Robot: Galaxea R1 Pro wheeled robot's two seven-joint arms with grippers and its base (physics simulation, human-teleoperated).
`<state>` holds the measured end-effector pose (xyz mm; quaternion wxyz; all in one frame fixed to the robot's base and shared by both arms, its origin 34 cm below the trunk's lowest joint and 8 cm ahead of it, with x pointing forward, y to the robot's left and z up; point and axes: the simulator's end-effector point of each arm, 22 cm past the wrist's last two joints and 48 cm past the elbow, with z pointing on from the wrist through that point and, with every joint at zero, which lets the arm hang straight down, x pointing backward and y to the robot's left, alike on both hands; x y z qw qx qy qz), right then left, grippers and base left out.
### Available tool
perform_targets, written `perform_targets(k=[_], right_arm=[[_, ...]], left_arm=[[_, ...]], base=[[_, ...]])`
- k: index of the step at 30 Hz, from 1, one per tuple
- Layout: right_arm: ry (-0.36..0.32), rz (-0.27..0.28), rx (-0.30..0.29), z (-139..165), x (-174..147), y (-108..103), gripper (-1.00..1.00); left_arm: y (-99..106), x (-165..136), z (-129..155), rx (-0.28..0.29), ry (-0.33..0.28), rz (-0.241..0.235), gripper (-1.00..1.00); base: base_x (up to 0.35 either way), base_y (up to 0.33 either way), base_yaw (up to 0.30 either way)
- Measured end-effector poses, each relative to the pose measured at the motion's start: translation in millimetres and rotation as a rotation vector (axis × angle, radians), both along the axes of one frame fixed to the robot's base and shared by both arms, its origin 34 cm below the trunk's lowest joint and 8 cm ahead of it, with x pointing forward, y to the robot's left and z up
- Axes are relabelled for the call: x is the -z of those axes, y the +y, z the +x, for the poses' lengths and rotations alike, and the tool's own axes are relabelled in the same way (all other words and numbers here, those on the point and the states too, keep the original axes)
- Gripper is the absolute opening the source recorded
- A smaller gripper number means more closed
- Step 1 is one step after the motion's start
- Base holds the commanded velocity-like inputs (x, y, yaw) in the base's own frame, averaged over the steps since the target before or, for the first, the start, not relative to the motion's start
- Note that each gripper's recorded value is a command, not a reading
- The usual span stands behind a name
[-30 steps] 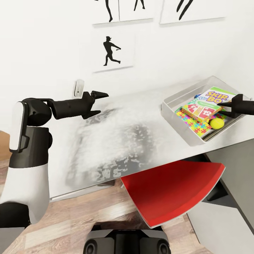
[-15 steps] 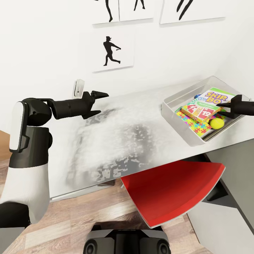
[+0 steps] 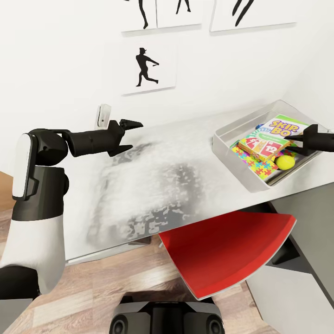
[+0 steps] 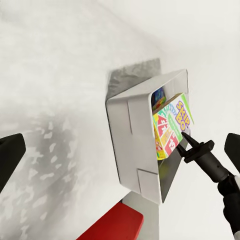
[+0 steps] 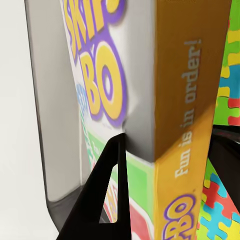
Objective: Put all the toys in the child's room - the three board games (two on the bed and one on the table), the two jigsaw puzzles on the table, and the tennis ball on the table - inside the toy box on the table in the child's room.
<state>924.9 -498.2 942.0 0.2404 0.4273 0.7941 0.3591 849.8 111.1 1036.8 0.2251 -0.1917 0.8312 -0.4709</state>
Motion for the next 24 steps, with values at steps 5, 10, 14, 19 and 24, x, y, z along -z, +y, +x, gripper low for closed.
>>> perform_targets(k=[5, 10, 14, 19, 24], right_arm=[[-0.001, -0.001, 0.0, -0.3, -0.5, -0.7, -1.0], [-0.002, 0.0, 0.001, -0.1, -0.8, -0.9, -1.0], [-0.001, -0.001, 0.002, -0.2, -0.7, -1.4, -1.0], [-0.001, -0.001, 0.002, -0.2, -0.5, -1.3, -1.0], [0.0, -0.001, 0.002, -0.5, -0.3, -1.8, -1.0]], left_arm=[[-0.1, -0.5, -0.2, 0.0, -0.001, -0.001, 1.0], [-0.8, -0.5, -0.3, 0.002, -0.001, -0.001, 1.0], [-2.7, 0.1, -1.1, 0.007, -0.001, 0.001, 1.0], [-4.2, -0.7, -0.9, 0.012, -0.004, 0.004, 1.0], [-4.8, -2.3, -0.1, 0.013, -0.007, 0.004, 1.0]], base=[[0.114, 0.0, 0.0], [0.168, 0.0, 0.0], [0.08, 0.0, 0.0], [0.033, 0.0, 0.0], [0.013, 0.0, 0.0]])
